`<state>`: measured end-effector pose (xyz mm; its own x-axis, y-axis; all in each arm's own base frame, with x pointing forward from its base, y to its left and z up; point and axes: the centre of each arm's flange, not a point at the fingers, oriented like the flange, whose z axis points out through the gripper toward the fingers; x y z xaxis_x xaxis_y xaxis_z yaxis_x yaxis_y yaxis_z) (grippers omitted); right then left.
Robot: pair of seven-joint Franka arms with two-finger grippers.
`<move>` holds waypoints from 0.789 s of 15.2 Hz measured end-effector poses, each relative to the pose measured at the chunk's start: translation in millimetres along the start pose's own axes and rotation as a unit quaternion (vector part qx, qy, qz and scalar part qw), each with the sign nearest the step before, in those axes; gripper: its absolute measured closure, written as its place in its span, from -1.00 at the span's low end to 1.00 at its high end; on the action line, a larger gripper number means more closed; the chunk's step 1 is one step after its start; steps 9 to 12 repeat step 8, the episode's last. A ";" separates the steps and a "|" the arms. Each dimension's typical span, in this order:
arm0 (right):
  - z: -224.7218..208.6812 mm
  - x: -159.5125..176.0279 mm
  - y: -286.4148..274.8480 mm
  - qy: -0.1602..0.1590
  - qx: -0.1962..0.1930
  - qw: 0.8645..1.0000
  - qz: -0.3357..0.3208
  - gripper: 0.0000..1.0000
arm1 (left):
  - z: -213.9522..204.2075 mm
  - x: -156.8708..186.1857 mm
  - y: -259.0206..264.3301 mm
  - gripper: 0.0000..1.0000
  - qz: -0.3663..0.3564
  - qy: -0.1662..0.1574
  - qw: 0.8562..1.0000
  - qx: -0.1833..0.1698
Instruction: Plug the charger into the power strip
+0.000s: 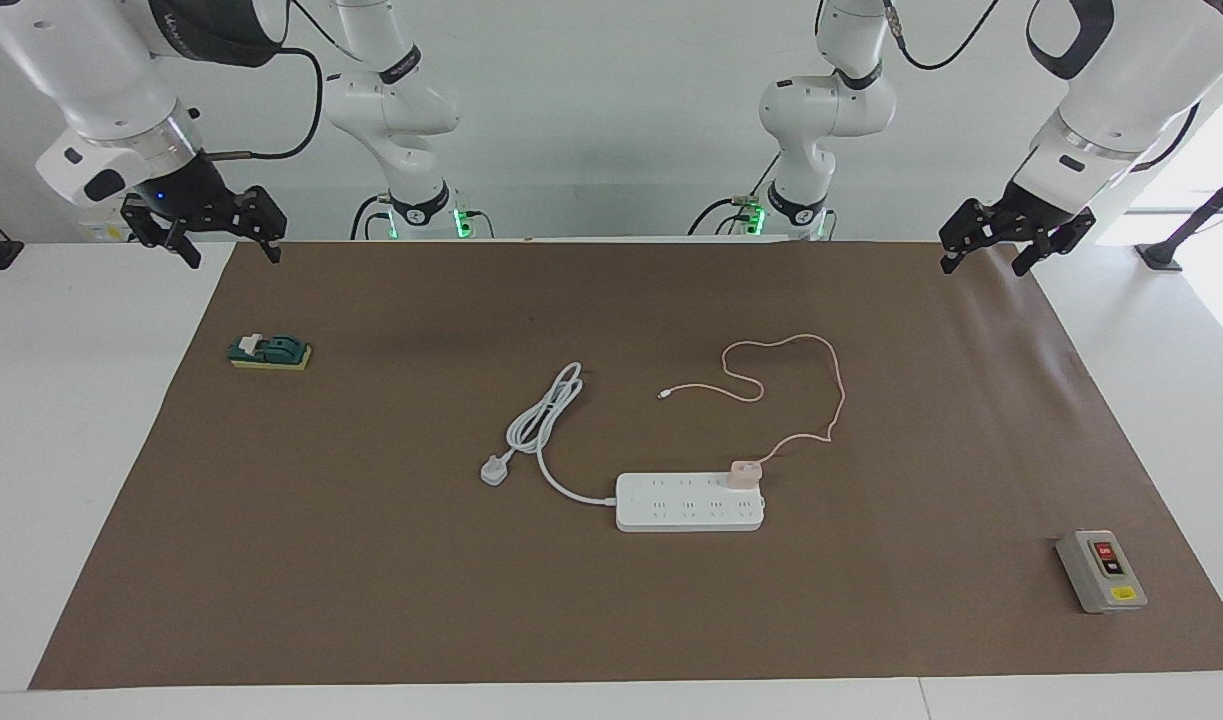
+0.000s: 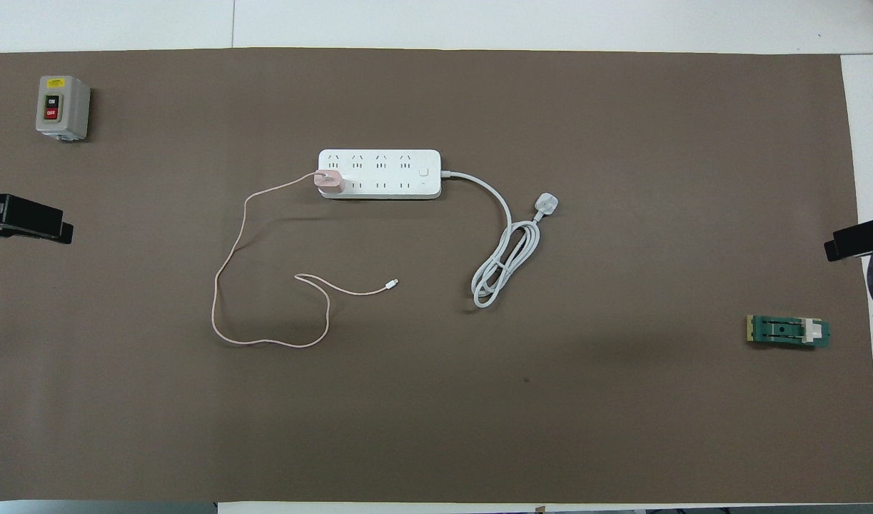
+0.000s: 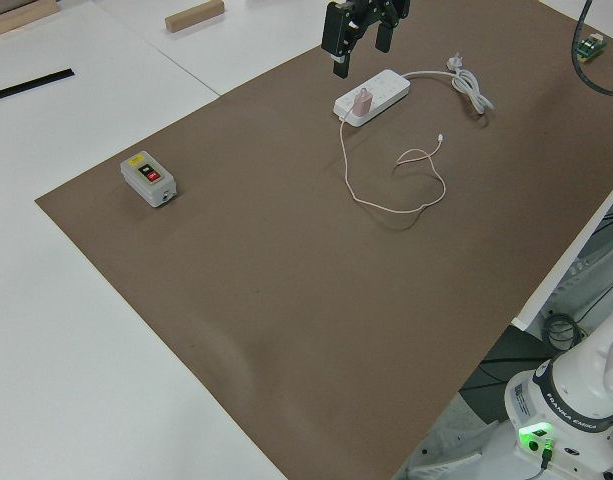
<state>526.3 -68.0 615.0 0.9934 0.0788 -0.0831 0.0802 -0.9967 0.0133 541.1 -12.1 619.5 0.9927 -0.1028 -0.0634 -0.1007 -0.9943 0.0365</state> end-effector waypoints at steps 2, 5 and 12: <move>0.0 0.0 0.0 0.000 0.000 1.000 0.000 -1.00 | 2.3 -1.6 1.1 -1.00 0.001 -0.009 1.000 -0.001; 0.0 0.0 0.0 0.000 0.000 1.000 0.000 -1.00 | 3.3 -1.7 2.7 -1.00 0.002 -0.011 1.000 -0.001; 0.0 0.0 0.0 0.000 0.000 1.000 0.000 -1.00 | 3.4 -1.6 4.1 -1.00 0.003 -0.011 1.000 0.000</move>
